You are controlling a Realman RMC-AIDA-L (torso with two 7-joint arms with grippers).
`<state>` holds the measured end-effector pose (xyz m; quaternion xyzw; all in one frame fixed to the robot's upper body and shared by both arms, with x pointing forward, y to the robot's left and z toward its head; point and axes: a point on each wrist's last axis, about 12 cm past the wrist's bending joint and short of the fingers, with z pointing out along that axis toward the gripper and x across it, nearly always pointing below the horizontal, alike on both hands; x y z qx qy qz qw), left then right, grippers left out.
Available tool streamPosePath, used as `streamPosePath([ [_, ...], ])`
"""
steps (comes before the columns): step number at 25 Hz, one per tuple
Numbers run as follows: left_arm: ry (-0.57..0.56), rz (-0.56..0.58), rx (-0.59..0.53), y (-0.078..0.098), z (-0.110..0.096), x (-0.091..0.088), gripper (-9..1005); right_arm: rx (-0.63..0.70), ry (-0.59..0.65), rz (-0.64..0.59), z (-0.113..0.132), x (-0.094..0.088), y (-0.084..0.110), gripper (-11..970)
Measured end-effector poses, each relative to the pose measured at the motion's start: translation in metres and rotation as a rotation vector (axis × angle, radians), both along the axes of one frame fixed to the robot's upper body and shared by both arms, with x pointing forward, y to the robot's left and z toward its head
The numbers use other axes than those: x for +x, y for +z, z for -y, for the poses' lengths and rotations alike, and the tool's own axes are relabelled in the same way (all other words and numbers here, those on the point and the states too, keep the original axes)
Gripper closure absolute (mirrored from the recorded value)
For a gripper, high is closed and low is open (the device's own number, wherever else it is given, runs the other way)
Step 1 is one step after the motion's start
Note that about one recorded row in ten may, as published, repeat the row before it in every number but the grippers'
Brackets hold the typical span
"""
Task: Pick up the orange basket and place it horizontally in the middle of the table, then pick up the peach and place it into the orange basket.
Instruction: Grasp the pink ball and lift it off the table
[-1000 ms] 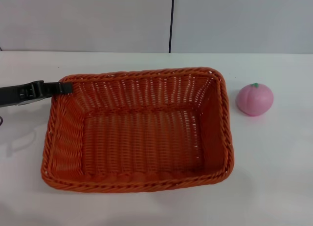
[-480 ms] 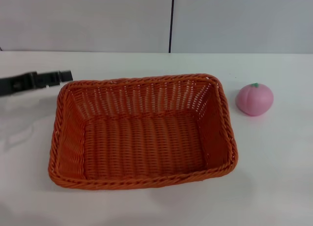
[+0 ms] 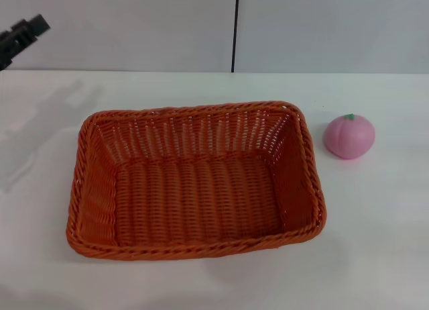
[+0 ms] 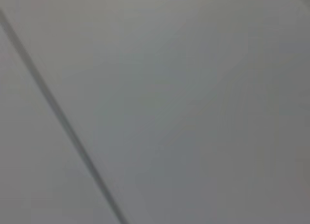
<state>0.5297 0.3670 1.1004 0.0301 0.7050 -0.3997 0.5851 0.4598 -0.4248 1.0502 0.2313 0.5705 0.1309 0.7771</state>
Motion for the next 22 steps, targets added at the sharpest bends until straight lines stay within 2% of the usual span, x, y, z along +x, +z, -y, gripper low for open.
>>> streamPosePath([
  [1, 0.047, 0.062, 0.007, -0.006, 0.002, -0.003, 387, -0.027, 0.067, -0.007, 0.003, 0.003, 0.008, 421],
  [3, 0.047, 0.062, 0.007, -0.006, 0.002, -0.003, 388, -0.039, 0.098, -0.012, 0.005, 0.005, 0.011, 421],
  [4, 0.078, 0.125, 0.029, -0.010, 0.005, -0.005, 389, -0.060, 0.176, -0.027, 0.010, 0.009, 0.021, 421],
  [5, 0.078, 0.125, 0.029, -0.010, 0.005, -0.005, 390, -0.070, 0.224, -0.041, 0.012, 0.012, 0.026, 421],
  [6, 0.131, 0.228, 0.042, -0.020, 0.014, -0.013, 390, -0.072, 0.272, -0.057, 0.014, 0.014, 0.031, 421],
  [7, 0.151, 0.262, 0.046, -0.023, 0.017, -0.016, 391, -0.102, 0.386, -0.123, 0.018, 0.019, 0.043, 421],
  [12, 0.173, 0.317, 0.096, -0.027, 0.020, -0.022, 391, -0.142, 0.486, -0.231, 0.023, 0.025, 0.057, 421],
  [17, 0.181, 0.321, 0.094, -0.028, 0.021, -0.022, 392, -0.258, 0.638, -0.317, 0.020, 0.028, 0.086, 422],
  [18, 0.180, 0.320, 0.090, -0.029, 0.022, -0.023, 392, -0.281, 0.695, -0.334, 0.017, 0.030, 0.097, 422],
  [22, 0.172, 0.332, 0.082, -0.030, 0.026, -0.025, 391, -0.269, 0.778, -0.379, 0.013, 0.037, 0.112, 422],
])
